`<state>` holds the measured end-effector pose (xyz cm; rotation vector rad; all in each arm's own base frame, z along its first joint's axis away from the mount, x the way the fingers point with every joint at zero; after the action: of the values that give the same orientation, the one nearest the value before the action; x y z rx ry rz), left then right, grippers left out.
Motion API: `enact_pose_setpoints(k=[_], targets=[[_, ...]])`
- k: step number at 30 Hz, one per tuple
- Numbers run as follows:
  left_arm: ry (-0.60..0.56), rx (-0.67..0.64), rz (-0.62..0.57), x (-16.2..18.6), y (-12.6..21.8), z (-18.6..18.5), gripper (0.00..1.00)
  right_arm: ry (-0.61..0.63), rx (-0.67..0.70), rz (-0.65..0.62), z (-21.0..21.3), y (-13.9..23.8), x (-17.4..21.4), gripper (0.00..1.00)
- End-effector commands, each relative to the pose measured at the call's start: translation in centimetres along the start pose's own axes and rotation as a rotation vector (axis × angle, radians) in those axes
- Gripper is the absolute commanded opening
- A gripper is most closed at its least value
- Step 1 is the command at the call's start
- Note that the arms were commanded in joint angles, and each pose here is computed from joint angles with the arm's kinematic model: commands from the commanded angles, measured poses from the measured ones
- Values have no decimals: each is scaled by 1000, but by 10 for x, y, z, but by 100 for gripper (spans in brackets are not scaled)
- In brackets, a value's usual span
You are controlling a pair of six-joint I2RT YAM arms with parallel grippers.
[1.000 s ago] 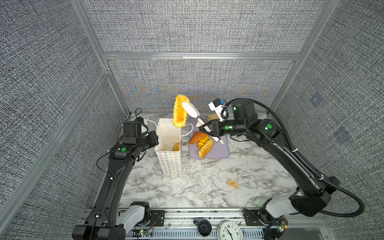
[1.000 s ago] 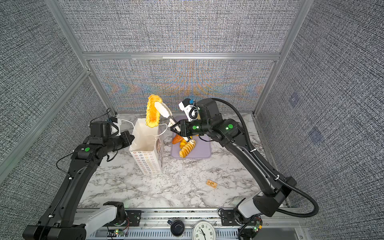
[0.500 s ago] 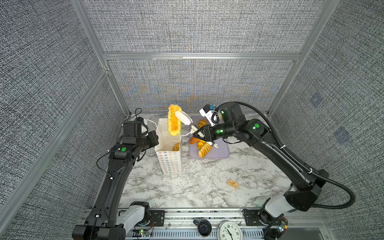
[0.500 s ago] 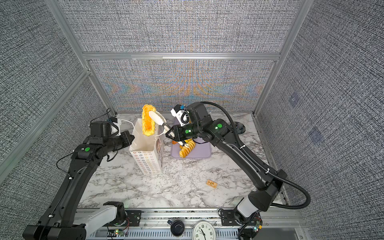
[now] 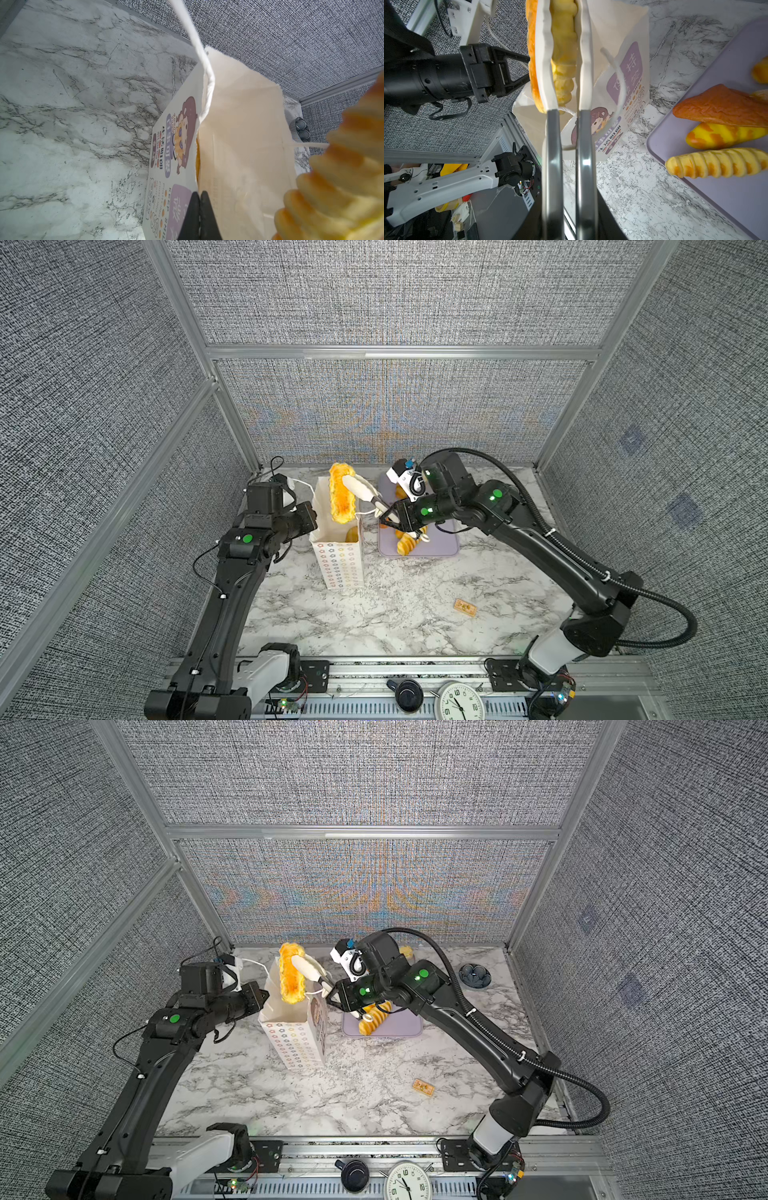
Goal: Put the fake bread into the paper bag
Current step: 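Lower the pastry into the bag and open the tongs to release it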
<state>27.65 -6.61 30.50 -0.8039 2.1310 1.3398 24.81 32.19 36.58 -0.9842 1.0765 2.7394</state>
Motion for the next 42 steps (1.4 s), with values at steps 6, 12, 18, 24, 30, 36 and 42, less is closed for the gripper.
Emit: enact_pose_setpoints(k=[6, 12, 18, 24, 30, 36, 42], targets=[[-1, 3, -3, 0, 1, 0, 0, 44, 28, -14, 3, -1, -2, 31], [-1, 0, -1, 0, 0, 0, 0, 52, 53, -3, 1, -4, 1, 33], [1, 2, -2, -1, 0, 0, 0, 53, 58, -1, 1, -5, 1, 36], [-1, 2, 0, 0, 0, 0, 0, 53, 54, -10, 3, -3, -1, 43], [-1, 0, -2, 0, 1, 0, 0, 53, 49, -16, 5, -2, -3, 48], [-2, -1, -3, 0, 1, 0, 0, 57, 40, -31, 9, 3, -7, 49], [-2, -1, 0, 1, 0, 0, 0, 58, 45, -60, 11, 10, -12, 49]])
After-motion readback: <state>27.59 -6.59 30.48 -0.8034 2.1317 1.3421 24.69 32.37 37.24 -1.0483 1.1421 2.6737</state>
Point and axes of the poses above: each gripper's point midway between its finger pads, its own y axis back along the fingers, its own z axis along the line the jaws close on, x = y × z, the point moved 5 cm from there along y, back along the fingers, and after that the axes turned 8 degrees about -y, right-handed, at the moved point
